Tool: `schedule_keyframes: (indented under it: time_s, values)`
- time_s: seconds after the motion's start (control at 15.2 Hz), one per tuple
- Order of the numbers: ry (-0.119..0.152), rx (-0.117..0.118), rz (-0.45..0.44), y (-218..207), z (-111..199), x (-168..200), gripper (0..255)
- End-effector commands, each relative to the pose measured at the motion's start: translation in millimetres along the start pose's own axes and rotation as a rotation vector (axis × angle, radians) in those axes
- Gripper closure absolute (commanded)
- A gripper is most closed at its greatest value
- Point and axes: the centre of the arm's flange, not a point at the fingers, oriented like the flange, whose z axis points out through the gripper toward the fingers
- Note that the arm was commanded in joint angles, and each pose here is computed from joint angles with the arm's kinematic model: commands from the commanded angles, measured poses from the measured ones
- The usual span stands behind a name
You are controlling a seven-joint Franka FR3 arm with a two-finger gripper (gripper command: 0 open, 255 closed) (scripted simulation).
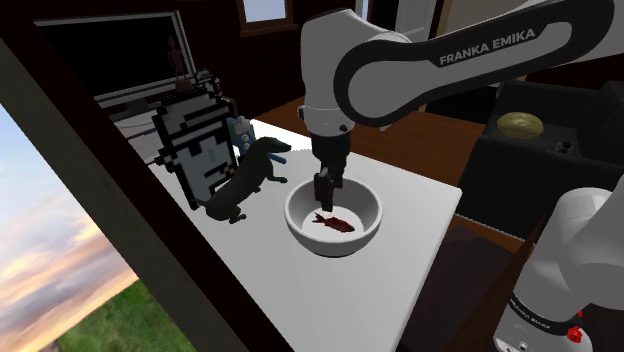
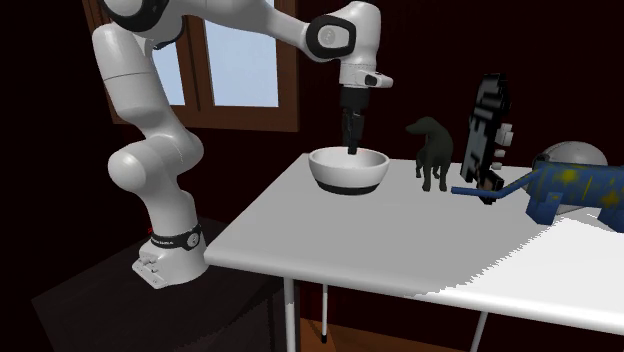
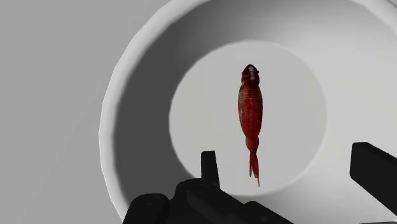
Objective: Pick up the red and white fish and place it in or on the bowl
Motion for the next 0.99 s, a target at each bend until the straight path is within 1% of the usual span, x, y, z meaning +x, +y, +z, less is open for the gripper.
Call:
schedule_keyframes:
  time_s: [0.0,0.13,0.4,0.92]
  values:
    - [0.000,0.000,0.000,0,0,0,0]
    - [0.000,0.000,0.000,0,0,0,0]
    - [0.000,0.000,0.000,0,-50,0,0]
    - [0.000,0.000,0.000,0,-50,0,0]
